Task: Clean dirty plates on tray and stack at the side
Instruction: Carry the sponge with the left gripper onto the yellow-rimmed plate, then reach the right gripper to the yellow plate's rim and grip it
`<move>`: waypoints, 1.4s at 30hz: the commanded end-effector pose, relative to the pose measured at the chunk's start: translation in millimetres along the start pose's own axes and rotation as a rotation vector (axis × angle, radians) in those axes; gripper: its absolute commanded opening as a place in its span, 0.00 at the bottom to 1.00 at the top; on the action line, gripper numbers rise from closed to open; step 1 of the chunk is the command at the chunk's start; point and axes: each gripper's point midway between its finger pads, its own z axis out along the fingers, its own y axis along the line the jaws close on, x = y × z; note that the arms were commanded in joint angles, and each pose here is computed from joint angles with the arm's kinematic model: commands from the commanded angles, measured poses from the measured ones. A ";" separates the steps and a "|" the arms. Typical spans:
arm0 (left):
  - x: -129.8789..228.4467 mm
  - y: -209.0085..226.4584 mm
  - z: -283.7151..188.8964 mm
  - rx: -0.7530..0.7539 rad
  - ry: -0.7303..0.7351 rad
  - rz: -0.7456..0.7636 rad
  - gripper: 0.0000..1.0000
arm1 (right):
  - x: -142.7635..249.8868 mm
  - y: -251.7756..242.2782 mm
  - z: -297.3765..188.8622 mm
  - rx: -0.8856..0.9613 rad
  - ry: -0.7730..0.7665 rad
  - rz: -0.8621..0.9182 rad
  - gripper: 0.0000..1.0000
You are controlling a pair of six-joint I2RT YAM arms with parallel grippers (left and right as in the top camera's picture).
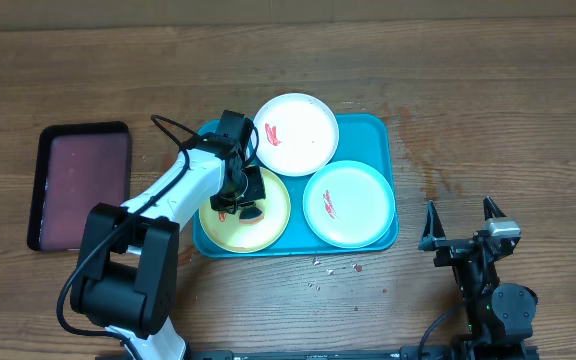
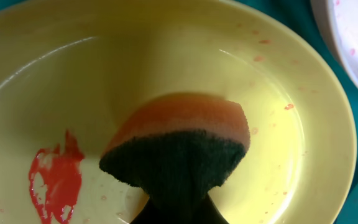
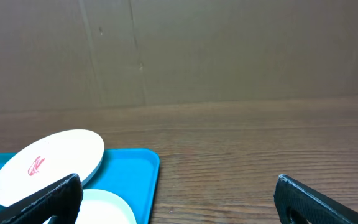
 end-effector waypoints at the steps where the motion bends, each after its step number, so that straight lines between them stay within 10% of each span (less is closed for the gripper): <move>1: -0.5 3.7 0.3 -0.012 -0.006 -0.014 0.04 | 1.8 -2.2 0.2 0.010 -0.004 -0.005 1.00; 9: -0.5 3.7 0.3 -0.012 -0.006 -0.048 0.04 | -75.1 67.8 -26.2 -0.463 -0.214 0.451 1.00; 14: -0.7 3.4 0.6 -0.011 -0.008 -0.047 0.04 | -181.5 79.6 -99.8 -0.590 -0.727 0.234 1.00; 17: -1.2 3.1 0.6 -0.010 -0.010 -0.046 0.04 | -220.1 75.0 -111.9 -0.530 -0.759 0.221 1.00; 25: -3.2 -0.4 0.9 -0.002 -0.022 -0.039 0.04 | -217.4 77.7 -49.7 -0.333 0.019 0.090 1.00; 31: -2.0 -3.9 1.4 0.000 -0.023 -0.027 0.04 | -190.5 147.7 -46.3 -0.788 0.457 0.291 1.00; 35: -1.9 -4.0 1.5 -0.003 -0.024 -0.025 0.04 | -172.8 146.5 -3.4 -0.764 0.570 0.412 0.67; 42: -2.1 -4.2 1.5 -0.002 -0.025 -0.026 0.04 | -65.8 142.1 69.5 -0.411 0.902 0.470 0.56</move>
